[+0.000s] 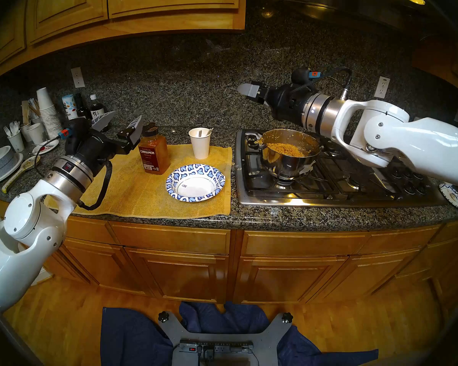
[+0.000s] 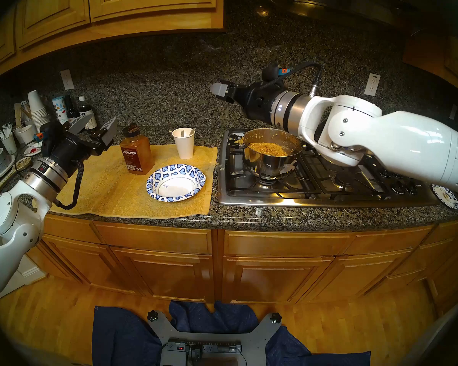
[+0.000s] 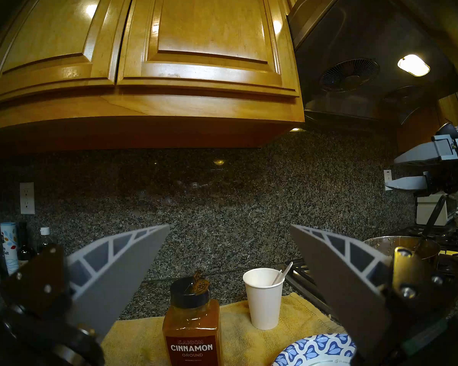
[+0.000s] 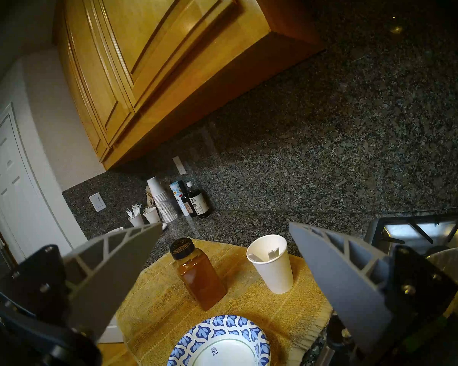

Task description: Scoop oatmeal into bowl, add cinnamon, and put a spoon inside bowl

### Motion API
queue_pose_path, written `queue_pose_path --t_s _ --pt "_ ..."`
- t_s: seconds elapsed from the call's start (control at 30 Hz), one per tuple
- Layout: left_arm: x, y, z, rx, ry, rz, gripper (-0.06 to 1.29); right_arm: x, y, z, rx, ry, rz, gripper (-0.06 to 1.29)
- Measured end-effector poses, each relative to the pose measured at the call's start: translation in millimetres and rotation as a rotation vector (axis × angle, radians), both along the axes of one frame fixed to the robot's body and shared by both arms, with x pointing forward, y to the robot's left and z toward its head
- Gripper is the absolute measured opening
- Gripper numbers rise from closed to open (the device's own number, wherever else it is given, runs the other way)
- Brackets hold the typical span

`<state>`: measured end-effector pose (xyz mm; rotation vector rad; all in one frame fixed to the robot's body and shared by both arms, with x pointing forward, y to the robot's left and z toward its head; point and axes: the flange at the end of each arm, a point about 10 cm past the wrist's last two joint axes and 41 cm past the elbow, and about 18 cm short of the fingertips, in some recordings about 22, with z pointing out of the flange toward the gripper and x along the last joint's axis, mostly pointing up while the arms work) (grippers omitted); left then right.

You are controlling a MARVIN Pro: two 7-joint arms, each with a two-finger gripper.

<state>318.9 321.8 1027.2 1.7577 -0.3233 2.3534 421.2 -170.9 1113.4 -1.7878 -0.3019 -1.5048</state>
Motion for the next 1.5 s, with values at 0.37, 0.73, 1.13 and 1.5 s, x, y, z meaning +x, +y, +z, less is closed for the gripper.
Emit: queue_pose_path --t_s 0.37,0.73,1.13,1.5 --pt "0.1 0 -1.4 0.0 0.005 0.001 1.23 0.0 0 -2.9 -0.003 0.007 -0.001 1.24" --pt "0.1 0 -1.8 0.0 0.007 0.001 1.23 -0.5 -1 -1.5 -0.025 -0.002 -0.026 1.24" --pt "0.2 0 -2.7 -0.001 0.01 0.001 1.23 7.5 -52 2.8 -0.066 -0.014 -0.242 1.24" --pt "0.3 0 -3.7 -0.001 0.014 0.001 1.23 5.5 -106 11.4 -0.071 -0.041 -0.441 1.24"
